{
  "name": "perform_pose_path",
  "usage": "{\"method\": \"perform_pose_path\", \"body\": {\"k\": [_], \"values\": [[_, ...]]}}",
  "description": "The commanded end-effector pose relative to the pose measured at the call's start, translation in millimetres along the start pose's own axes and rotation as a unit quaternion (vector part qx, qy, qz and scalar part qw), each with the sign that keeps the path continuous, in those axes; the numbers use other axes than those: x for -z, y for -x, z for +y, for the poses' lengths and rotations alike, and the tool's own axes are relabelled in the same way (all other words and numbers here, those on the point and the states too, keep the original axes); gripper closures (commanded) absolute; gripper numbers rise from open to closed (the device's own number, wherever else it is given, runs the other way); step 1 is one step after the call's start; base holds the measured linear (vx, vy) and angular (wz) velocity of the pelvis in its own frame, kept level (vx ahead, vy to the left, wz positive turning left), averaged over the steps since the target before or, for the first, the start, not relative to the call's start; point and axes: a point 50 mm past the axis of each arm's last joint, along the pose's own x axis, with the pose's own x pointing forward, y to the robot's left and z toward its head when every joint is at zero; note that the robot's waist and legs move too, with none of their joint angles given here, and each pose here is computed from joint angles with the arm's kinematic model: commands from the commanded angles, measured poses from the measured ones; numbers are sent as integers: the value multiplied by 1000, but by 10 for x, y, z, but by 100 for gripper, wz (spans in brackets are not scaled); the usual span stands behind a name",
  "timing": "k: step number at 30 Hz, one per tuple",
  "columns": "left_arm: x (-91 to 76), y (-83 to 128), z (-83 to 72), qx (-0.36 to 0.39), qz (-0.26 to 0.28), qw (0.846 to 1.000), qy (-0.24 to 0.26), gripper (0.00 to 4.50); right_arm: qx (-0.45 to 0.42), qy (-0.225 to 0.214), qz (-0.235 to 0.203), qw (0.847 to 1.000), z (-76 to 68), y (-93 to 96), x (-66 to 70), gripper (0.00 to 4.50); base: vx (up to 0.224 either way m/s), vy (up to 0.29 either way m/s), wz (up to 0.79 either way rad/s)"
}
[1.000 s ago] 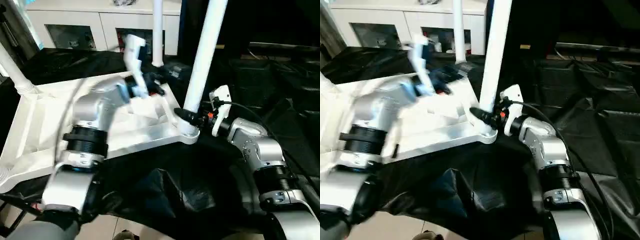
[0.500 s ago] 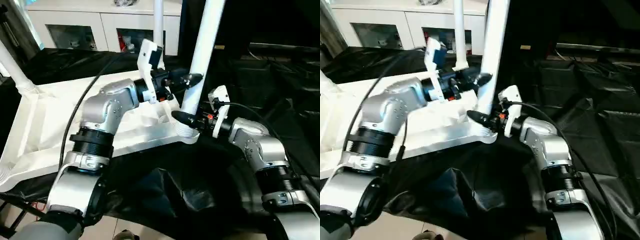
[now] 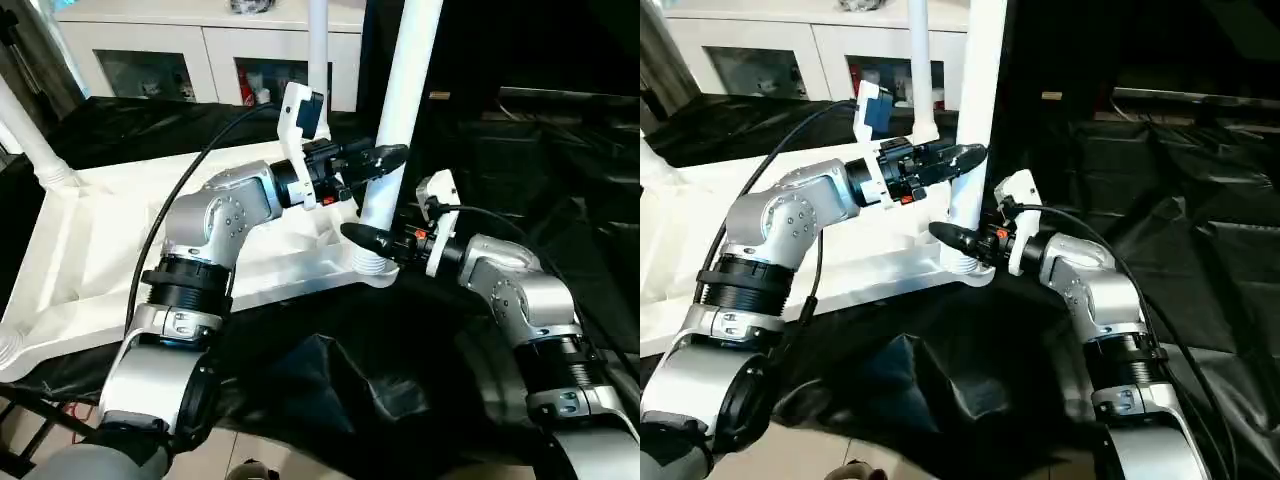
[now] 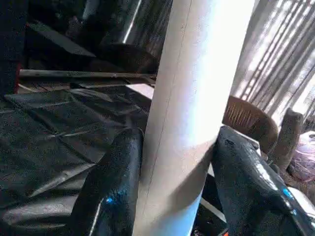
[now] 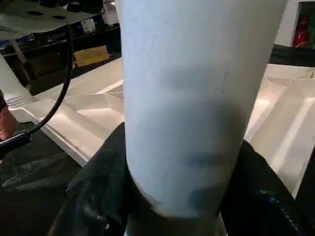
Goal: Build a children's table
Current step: Insert table leg to table base
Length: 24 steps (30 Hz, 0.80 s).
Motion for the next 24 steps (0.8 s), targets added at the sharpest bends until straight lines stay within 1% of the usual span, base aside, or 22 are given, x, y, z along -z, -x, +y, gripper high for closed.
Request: {"method": "perform_pose_path", "body": {"k": [1,19,20,21,22,23,24], "values": [[-56,-85,-118,40,-3,999,-15,255,-9,6,5,1000,49,-28,-1,260,0,0,0],[-75,-98,-139,39,-12,999,-20,255,0,19,10,1000,41,-26,-9,260,0,0,0],[-72,-100,-142,39,-13,999,-20,255,-4,3,2,1000,43,-30,-18,260,0,0,0],[-72,-99,-142,39,-13,999,-21,255,-4,2,0,1000,41,-28,-28,260,0,0,0],[-71,-99,-143,39,-13,999,-21,255,-4,2,-1,1000,39,-25,-33,204,0,0,0],[-71,-98,-144,39,-13,999,-21,255,-2,3,0,1000,35,-21,-38,190,0,0,0],[-74,-96,-142,38,-14,999,-21,255,-2,3,0,1000,35,-19,-42,190,0,0,0]]}}
